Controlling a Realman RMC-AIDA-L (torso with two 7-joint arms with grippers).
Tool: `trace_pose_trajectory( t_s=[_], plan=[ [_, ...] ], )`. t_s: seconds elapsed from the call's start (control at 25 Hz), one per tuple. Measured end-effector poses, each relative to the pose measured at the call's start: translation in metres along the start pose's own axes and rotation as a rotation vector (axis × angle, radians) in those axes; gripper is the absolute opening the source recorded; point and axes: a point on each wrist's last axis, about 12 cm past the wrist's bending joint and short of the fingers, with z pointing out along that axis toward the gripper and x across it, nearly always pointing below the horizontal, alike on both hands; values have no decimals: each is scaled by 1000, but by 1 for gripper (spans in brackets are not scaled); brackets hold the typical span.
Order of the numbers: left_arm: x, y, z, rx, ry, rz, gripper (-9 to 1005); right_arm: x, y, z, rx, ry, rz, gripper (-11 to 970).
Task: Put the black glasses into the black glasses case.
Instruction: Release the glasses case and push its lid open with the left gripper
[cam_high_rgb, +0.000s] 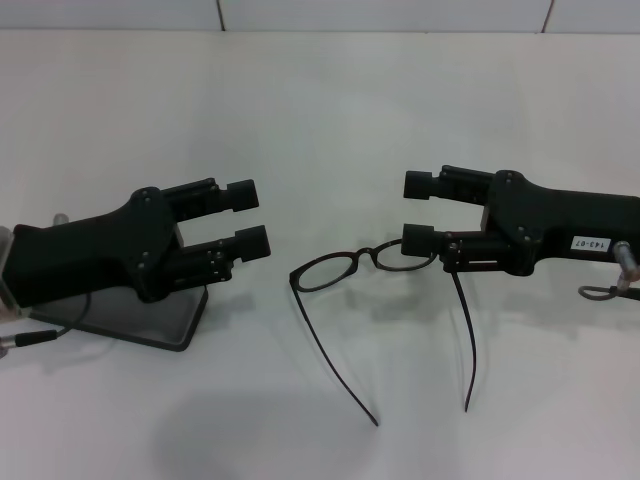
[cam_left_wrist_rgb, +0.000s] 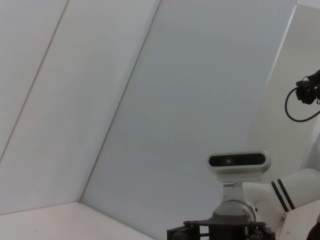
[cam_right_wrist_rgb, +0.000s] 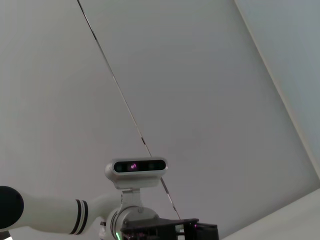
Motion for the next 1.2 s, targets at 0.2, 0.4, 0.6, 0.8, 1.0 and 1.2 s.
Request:
trace_pose_trajectory(
  t_s=[0.2, 0.4, 0.6, 0.8, 1.0, 1.2],
  plan=[
    [0, 0, 0, -1, -1, -1, 693, 0, 0, 0, 0, 0, 0, 869],
    [0, 0, -1, -2, -3, -1, 690, 0, -1, 0, 6, 2, -1, 869],
    [-10, 4, -3, -21, -15, -1, 687, 1, -2, 0, 18, 5, -5, 868],
    [-76, 11, -15, -127, 152, -4, 683, 5, -3, -7, 53, 5, 4, 868],
    [-125, 0, -9, -378, 490, 212, 680, 15, -1, -18, 105, -14, 29, 869],
    [-146, -24, 16, -434, 813, 438, 677, 25, 3, -32, 172, -82, 58, 869]
  ],
)
